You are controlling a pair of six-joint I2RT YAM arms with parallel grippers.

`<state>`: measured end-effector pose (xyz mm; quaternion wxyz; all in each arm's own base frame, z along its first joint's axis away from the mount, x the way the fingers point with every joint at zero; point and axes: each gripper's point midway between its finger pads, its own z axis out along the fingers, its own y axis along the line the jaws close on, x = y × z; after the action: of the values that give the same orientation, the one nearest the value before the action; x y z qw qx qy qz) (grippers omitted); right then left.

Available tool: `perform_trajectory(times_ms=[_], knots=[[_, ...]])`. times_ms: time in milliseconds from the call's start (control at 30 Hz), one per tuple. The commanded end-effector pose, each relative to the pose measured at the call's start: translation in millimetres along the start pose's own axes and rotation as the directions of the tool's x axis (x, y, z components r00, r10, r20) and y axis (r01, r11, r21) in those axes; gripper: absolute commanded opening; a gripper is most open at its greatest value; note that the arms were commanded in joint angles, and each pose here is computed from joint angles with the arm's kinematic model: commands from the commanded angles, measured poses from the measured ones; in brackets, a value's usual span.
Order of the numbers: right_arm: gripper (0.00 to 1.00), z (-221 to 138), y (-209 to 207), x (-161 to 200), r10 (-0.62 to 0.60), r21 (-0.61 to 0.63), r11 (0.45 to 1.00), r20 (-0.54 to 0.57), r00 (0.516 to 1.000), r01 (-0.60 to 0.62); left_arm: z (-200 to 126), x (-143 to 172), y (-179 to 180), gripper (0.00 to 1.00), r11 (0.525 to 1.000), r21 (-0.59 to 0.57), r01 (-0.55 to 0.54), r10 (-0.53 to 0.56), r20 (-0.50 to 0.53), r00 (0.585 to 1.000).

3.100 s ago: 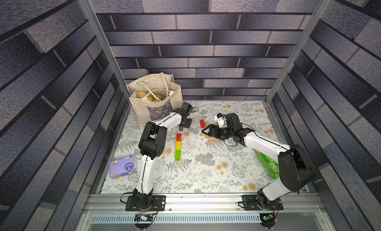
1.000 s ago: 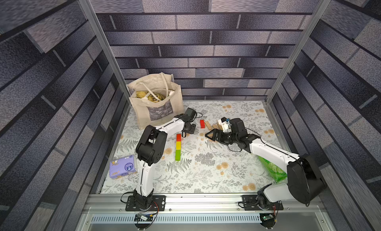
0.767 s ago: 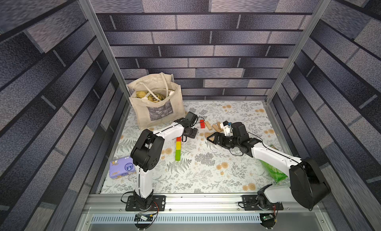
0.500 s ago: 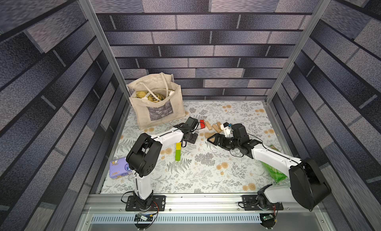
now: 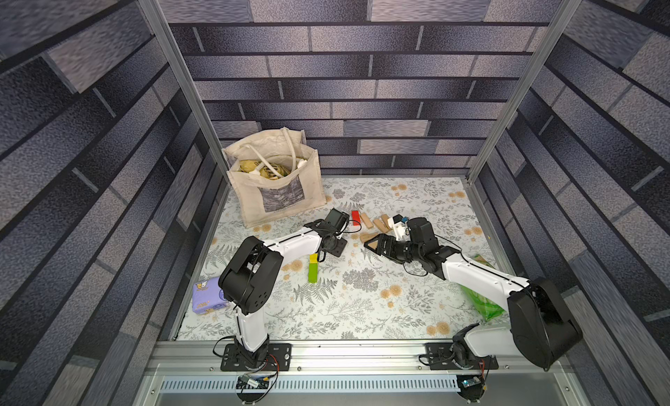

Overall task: Assemble the letter k with building blocks
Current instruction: Assemble the building block at the center of the board.

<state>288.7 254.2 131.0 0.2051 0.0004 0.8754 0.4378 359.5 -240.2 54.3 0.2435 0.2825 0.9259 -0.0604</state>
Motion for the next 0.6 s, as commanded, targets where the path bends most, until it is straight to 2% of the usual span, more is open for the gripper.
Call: perform_trajectory(times_ms=[0, 100, 167, 200, 233, 267, 367, 567], knots=[[1.0, -1.6, 2.5, -1.3, -0.006, -0.021, 1.0, 0.011, 1.0, 0.006, -15.8, 5.6, -9.8, 0.29, 0.991, 0.076, -0.115, 0.115, -0.007, 0.993], [1.0, -1.2, 1.2, -0.4, -0.008, -0.02, 1.0, 0.008, 1.0, 0.008, -19.2, 9.8, -15.4, 0.28, 0.981, 0.114, -0.158, 0.161, -0.019, 0.987], [1.0, -1.0, 1.4, -0.3, -0.01, -0.022, 1.0, 0.008, 1.0, 0.01, -22.2, 10.5, -17.4, 0.15, 0.977, 0.126, -0.171, 0.175, -0.016, 0.985], [1.0, -0.8, 1.6, -0.4, -0.013, -0.023, 1.0, 0.009, 1.0, 0.013, -23.7, 11.0, -17.2, 0.15, 0.977, 0.125, -0.174, 0.178, -0.014, 0.984], [1.0, -0.4, 1.5, -0.6, -0.014, -0.024, 1.0, 0.009, 1.0, 0.014, -25.2, 11.7, -15.5, 0.33, 0.977, 0.116, -0.177, 0.18, -0.017, 0.984], [1.0, 0.2, 1.0, -0.1, -0.013, -0.024, 1.0, 0.007, 1.0, 0.013, -26.7, 13.1, -14.7, 0.39, 0.977, 0.113, -0.183, 0.186, -0.022, 0.982], [1.0, 2.9, -0.4, 1.0, -0.01, -0.03, 1.0, 0.0, 1.0, 0.01, -31.6, 16.9, -11.7, 0.34, 0.976, 0.114, -0.187, 0.192, -0.038, 0.981], [1.0, 7.0, -0.7, 0.8, -0.011, -0.036, 0.999, -0.012, 1.0, 0.01, -36.5, 22.5, -3.5, 0.34, 0.978, 0.104, -0.179, 0.185, -0.055, 0.981]])
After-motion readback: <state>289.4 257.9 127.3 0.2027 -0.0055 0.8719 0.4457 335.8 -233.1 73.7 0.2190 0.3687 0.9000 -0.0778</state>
